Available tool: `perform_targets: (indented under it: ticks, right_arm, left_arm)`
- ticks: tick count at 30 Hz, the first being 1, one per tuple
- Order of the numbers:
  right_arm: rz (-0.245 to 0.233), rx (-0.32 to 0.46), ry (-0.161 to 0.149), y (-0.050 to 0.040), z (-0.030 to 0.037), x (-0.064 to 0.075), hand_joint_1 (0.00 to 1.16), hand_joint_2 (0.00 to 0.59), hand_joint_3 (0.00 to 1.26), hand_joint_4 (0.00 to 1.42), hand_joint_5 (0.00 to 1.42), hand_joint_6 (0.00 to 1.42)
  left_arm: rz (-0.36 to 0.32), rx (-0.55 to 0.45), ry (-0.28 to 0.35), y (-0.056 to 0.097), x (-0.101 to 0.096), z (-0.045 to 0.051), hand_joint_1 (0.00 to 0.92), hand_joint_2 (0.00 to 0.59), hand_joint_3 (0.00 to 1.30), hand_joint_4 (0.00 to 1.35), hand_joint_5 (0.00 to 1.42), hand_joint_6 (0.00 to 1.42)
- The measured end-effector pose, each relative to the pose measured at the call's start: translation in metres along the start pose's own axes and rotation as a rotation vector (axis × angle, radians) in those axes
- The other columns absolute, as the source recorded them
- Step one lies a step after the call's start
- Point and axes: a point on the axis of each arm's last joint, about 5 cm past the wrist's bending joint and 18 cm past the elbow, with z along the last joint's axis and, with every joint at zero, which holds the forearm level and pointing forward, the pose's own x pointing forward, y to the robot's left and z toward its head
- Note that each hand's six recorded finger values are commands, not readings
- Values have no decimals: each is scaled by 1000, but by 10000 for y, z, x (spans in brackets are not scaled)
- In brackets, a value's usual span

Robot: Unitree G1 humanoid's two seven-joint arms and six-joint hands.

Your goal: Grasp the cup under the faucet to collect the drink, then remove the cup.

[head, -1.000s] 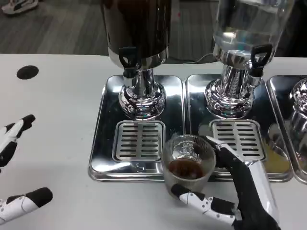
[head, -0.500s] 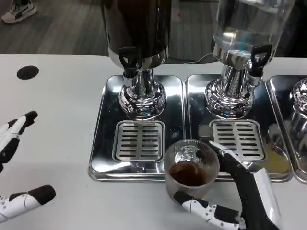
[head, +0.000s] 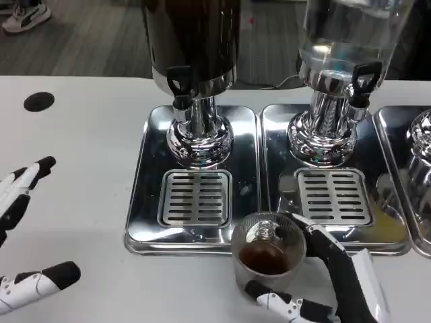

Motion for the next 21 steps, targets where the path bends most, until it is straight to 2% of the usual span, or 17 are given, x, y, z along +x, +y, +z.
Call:
perform_targets:
  ticks: [8, 17, 21]
  right_arm:
    - [9, -2, 14, 18, -51, -3, 846, 225, 386, 404, 363, 350]
    - [3, 8, 3, 40, -87, -2, 849, 226, 391, 403, 363, 351]
    - [1, 10, 0, 48, -96, -5, 845, 224, 342, 344, 363, 351]
  left_arm:
    - [0, -1, 7, 0, -1, -3, 0, 9, 0, 0, 0, 0]
    - [-1, -1, 9, 0, -5, -4, 0, 10, 0, 0, 0, 0]
    - [-1, -1, 9, 0, -6, -4, 0, 10, 0, 0, 0, 0]
